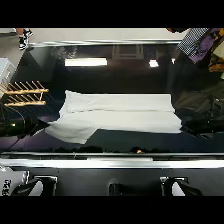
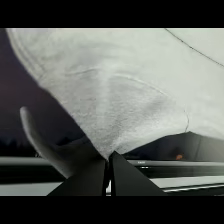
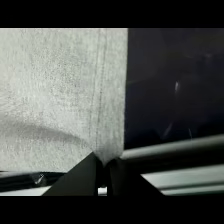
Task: Fold the clothes and pants, and hang the long-sleeved shirts on hangers.
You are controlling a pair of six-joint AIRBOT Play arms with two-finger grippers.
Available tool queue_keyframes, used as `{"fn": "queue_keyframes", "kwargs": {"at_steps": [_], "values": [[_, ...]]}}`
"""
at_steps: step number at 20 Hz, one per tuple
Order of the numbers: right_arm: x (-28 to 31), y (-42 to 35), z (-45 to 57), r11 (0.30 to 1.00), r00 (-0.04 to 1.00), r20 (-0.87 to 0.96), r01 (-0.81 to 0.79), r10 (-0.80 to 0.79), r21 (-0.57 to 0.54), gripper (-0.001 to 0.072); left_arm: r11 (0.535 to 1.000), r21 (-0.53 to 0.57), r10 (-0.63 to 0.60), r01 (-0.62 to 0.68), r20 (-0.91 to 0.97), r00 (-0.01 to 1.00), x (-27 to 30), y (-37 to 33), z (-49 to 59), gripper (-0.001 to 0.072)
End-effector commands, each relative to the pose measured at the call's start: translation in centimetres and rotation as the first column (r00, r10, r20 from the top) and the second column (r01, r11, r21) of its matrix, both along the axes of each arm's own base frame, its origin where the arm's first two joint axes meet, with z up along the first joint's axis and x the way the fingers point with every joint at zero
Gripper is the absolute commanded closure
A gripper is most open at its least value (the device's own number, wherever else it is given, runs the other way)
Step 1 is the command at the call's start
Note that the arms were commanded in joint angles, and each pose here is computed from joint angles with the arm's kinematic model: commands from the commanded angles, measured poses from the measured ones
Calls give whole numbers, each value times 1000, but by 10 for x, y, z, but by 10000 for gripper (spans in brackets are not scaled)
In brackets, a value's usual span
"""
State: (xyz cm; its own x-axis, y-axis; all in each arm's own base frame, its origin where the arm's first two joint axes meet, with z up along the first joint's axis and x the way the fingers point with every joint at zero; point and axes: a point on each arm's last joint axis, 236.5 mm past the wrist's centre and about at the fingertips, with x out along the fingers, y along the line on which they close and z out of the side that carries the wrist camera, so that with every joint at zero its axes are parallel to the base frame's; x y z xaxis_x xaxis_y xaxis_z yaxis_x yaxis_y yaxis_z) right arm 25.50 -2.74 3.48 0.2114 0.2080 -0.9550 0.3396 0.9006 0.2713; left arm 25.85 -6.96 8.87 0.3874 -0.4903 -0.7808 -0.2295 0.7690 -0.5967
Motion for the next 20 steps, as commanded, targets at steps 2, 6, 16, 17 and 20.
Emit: {"fn": "queue_keyframes", "kwargs": {"at_steps": [2, 6, 16, 17, 20], "values": [[-22, -7, 1, 998, 998, -37, 51, -53, -49, 681, 999, 33, 34, -34, -9, 999, -10, 5, 4, 688], [22, -1, -14, 998, 997, 43, 56, -57, 26, 681, 999, -32, 22, -21, 48, 999, 35, -10, -5, 689], [148, -12, -61, 998, 999, 46, 21, -24, 56, 681, 999, -44, 5, -6, -9, 1000, 161, -12, -57, 688], [155, -15, -69, 999, 999, 22, 31, -32, 33, 681, 999, -46, 6, -6, -15, 1000, 172, -11, -62, 688], [172, -18, -80, 998, 999, 4, 52, -52, 19, 681, 999, -49, -8, 7, -22, 1000, 202, -11, -71, 688]]}}
